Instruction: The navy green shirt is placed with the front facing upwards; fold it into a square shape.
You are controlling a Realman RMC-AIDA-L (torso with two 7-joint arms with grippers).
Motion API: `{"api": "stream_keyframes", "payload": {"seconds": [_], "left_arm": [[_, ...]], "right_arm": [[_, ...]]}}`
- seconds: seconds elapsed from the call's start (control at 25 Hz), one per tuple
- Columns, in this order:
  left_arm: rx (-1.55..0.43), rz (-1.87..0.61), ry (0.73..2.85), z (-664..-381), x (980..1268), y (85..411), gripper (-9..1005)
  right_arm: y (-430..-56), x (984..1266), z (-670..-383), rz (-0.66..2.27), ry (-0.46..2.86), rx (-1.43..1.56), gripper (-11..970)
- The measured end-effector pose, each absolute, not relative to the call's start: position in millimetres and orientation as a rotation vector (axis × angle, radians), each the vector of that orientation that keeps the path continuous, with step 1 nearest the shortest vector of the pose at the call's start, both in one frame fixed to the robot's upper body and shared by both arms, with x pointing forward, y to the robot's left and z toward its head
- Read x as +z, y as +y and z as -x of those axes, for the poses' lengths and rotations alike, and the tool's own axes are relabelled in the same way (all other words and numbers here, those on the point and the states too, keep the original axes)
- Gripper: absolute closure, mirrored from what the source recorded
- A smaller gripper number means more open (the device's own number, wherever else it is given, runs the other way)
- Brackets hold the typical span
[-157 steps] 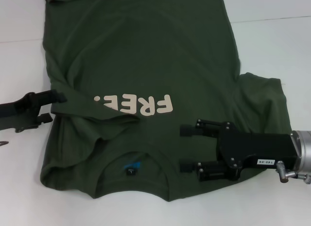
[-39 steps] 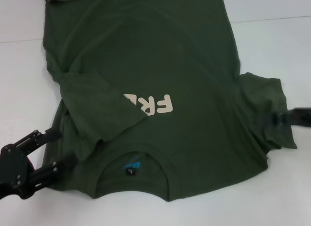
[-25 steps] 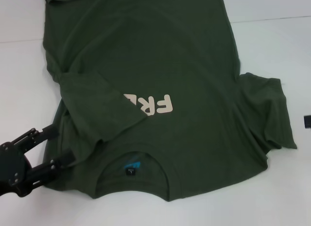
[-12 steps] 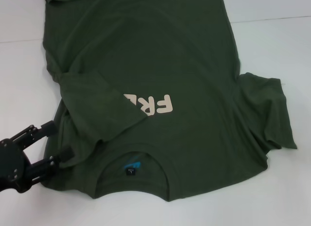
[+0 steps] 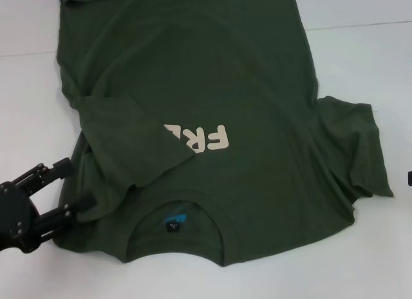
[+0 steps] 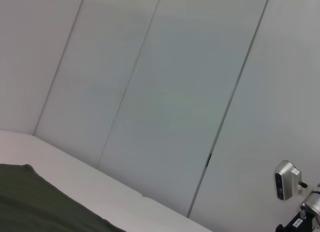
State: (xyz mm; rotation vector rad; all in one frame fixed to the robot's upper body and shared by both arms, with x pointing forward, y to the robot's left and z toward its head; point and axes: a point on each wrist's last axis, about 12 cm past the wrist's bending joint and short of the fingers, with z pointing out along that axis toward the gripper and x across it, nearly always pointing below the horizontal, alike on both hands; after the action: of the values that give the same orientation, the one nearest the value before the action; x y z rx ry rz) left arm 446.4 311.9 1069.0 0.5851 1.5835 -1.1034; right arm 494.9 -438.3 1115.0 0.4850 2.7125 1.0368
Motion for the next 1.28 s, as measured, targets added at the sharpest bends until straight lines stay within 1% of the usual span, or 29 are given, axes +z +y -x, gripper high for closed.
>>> {"api": "stream_keyframes", "payload": {"seconds": [0.32,1.28], "left_arm": [[-1.091,-0.575,1.582,-447,1070,314,156],[-1.084,-0.570,1.585,-446,1070,316,155]], "right_arm": [[-436,1104,-496,-0.513,2.727,1.044,208],[-424,1090,-502,-0.518,2.745,1.054,212]]}}
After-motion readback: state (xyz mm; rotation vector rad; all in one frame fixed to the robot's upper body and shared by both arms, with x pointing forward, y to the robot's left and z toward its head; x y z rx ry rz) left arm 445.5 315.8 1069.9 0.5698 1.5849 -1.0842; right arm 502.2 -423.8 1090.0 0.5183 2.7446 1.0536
